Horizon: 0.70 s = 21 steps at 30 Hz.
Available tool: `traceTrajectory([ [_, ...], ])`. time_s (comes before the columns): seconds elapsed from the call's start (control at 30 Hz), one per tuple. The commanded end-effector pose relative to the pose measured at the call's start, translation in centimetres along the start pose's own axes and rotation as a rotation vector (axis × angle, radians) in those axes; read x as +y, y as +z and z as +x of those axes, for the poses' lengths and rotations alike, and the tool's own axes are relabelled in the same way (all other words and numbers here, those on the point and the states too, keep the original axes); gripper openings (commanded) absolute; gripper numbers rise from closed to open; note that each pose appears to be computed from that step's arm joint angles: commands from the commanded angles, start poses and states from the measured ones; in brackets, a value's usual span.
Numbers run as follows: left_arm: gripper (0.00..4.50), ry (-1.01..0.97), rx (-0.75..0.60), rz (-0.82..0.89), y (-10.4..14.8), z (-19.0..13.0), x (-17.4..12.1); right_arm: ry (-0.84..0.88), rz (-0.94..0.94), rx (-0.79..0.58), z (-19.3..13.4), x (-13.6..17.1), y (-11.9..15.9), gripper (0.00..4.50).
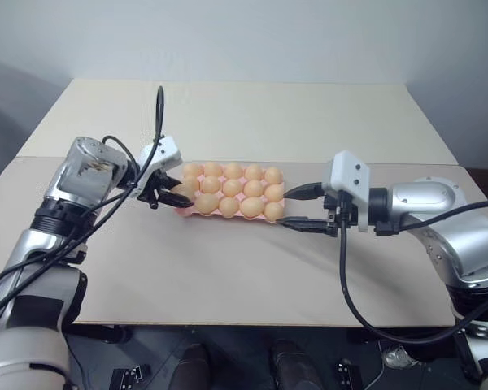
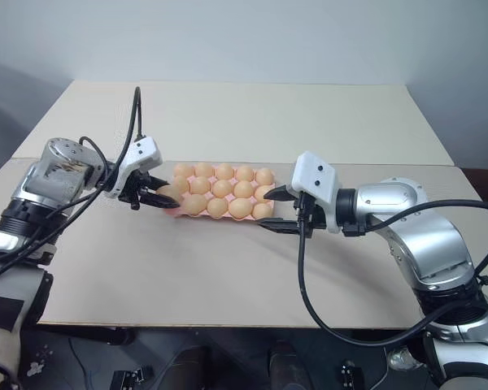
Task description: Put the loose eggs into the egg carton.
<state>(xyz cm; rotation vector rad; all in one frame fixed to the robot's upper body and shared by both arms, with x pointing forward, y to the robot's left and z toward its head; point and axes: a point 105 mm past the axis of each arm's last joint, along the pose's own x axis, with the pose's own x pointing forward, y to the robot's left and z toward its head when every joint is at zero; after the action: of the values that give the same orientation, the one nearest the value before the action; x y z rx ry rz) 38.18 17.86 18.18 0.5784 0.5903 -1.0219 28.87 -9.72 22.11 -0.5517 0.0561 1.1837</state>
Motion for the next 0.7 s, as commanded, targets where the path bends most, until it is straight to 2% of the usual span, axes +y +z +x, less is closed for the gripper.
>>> traceTrajectory([
  [0.03, 2.35, 0.028, 0.004, 0.026, 0.2, -0.3, 0.4, -0.022, -0.034, -0.037, -0.7, -0.1, 1.2, 2.96],
  [0.13, 2.9, 0.062, 0.004, 0.016, 0.1, 0.1, 0.8, -0.022, -0.034, -0.041, -0.7, -0.1, 1.3, 2.96],
  [0.3, 4.48, 0.076, -0.026, 0.019, 0.7, -0.5, 0.9, -0.024, -0.036, -0.047, -0.7, -0.1, 1.4, 2.96],
  [0.4, 4.48, 0.121, -0.063, 0.002, 1.5, -2.1, 1.5, -0.022, -0.039, -0.053, -0.7, 0.0, 1.5, 2.96],
  [0.6, 4.48, 0.18, -0.153, -0.004, 3.1, -7.5, 1.4, -0.005, -0.04, -0.061, -0.7, 0.0, 1.6, 2.96],
  [0.7, 4.48, 0.204, -0.201, 0.006, 2.4, -10.2, 0.3, 0.014, -0.042, -0.061, -0.5, -0.1, 1.5, 2.96],
])
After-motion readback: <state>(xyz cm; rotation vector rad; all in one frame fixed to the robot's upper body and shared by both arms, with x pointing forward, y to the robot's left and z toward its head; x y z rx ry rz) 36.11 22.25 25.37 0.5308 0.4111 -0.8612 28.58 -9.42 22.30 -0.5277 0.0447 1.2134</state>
